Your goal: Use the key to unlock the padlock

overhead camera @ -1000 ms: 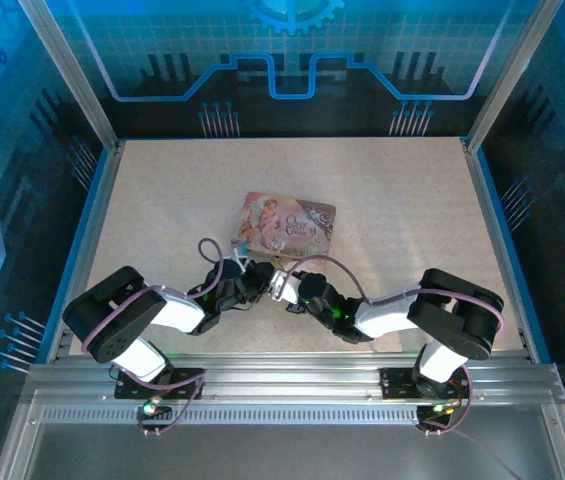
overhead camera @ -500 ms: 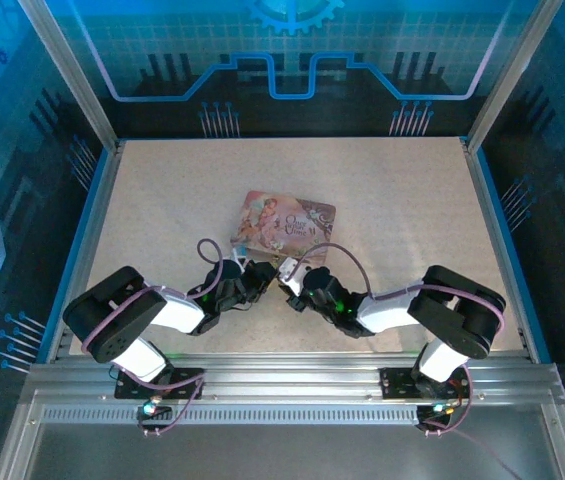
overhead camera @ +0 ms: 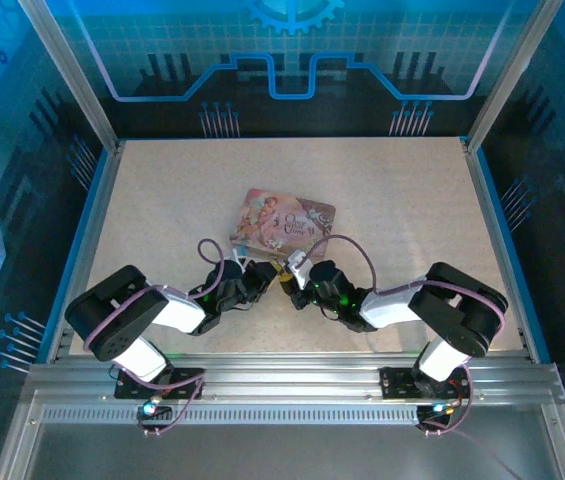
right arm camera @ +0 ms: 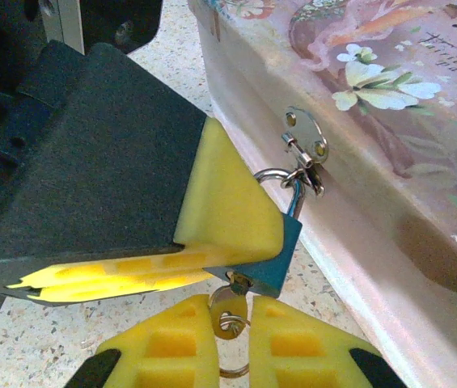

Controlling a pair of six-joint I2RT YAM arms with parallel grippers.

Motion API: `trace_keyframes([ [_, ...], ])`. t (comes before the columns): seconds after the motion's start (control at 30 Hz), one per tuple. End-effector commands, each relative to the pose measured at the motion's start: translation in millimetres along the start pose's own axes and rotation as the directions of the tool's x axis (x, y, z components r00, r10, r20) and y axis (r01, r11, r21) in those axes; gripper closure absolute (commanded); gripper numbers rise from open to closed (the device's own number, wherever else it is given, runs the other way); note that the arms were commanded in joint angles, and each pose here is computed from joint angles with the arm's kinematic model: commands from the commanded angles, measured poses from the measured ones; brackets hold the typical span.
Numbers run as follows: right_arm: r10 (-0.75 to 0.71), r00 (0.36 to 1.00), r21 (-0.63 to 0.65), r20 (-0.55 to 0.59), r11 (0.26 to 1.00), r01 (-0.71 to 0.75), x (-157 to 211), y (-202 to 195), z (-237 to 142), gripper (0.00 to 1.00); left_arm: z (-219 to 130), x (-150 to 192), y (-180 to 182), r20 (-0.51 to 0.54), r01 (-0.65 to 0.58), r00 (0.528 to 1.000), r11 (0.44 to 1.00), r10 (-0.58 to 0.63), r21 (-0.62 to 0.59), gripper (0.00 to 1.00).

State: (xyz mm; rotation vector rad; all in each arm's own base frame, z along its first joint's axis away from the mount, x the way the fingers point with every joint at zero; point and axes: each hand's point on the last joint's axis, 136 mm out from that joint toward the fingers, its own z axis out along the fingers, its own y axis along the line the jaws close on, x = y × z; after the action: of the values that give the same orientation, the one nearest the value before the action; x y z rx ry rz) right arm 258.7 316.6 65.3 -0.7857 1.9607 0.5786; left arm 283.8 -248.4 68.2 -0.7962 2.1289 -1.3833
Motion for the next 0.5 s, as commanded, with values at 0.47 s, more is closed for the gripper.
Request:
trace_keyframes([
  [0.47,0.051,0.999,-0.023,-0.018,0.998,-0.052,4,-7,-1,1.00,-12,3,-24,0.005,-0.057,0.998,0.998,0.057,0.036,0.62],
])
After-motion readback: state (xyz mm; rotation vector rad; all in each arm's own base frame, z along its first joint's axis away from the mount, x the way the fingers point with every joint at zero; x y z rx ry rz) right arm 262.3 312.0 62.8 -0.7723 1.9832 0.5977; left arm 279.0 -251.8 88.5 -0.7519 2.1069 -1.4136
